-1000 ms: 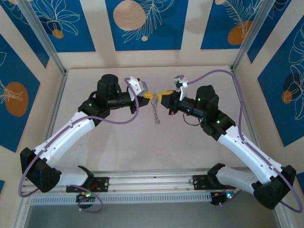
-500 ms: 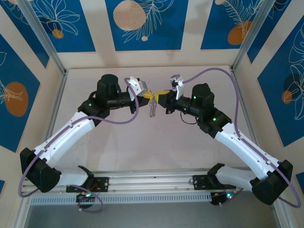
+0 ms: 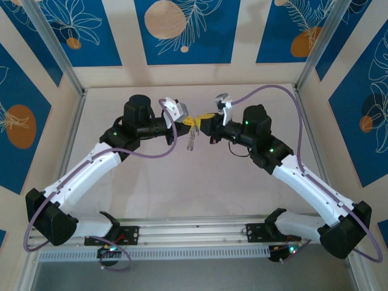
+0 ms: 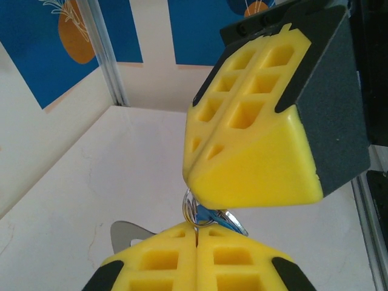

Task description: Put the keys on the keyring

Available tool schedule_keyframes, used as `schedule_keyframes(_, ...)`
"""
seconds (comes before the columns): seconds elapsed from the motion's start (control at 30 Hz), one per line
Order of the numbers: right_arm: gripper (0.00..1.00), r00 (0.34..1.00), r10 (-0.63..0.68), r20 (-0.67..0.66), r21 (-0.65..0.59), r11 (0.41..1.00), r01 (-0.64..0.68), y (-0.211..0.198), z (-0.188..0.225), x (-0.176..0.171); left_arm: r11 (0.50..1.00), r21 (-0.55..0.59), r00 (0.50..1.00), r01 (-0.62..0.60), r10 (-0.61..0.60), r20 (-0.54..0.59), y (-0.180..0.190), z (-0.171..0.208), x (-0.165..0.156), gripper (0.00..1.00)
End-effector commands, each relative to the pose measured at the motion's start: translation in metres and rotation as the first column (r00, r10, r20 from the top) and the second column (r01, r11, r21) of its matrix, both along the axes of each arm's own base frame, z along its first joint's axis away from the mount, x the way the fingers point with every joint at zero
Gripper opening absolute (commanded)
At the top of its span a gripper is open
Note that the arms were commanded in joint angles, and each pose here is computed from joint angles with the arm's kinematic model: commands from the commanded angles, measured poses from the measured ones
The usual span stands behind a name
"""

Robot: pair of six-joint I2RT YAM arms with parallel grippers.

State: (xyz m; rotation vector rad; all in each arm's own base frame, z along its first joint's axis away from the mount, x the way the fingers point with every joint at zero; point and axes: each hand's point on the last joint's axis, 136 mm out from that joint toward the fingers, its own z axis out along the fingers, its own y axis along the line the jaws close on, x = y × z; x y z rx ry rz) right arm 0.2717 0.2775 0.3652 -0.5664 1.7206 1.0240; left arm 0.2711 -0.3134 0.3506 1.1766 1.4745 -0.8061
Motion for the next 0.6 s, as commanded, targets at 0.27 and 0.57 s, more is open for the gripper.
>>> schedule_keyframes(0.27,0.00,0.996,-0.079,-0.030,-0.004,0.997,0.079,-0.018,-0.011,0.016,0.993,-0.116,0.995,0.012,0.000,0.103,0.002,0.042,-0.011,0.00)
schedule_keyframes(0.57,0.00,0.994,-0.087,-0.061,-0.003,0.996,0.087,-0.023,-0.019,0.018,0.990,-0.142,0.995,0.021,-0.007,0.103,0.002,0.047,-0.013,0.00)
